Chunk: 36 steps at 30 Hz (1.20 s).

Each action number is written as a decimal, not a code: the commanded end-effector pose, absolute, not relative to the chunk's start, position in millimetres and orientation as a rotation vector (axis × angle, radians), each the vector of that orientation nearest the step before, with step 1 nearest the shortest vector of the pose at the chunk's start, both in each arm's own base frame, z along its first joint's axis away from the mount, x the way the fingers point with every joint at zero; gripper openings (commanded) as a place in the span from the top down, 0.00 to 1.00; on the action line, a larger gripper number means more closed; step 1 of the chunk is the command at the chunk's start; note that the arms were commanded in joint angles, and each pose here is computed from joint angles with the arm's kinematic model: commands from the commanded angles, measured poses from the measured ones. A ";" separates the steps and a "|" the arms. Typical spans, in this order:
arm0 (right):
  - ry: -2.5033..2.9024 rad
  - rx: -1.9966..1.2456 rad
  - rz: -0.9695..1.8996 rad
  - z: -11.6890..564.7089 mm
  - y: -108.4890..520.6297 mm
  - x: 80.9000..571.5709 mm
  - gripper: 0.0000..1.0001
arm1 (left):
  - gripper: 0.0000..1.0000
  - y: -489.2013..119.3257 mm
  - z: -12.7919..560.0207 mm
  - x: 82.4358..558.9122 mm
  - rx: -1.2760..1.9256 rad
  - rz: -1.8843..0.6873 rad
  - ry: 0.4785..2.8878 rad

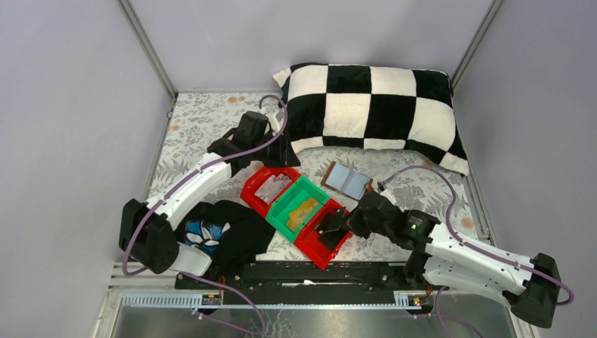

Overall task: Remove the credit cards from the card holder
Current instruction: Place the credit card in the storage box.

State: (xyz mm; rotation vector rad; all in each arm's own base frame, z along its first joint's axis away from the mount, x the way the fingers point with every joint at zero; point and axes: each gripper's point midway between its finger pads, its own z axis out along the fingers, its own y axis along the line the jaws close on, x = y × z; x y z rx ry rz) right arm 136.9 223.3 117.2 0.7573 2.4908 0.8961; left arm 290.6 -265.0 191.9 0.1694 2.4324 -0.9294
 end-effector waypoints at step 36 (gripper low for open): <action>2.462 0.781 0.801 105.1 237.2 148.8 0.61 | 0.57 -274.6 195.2 294.6 0.187 -1.010 2.366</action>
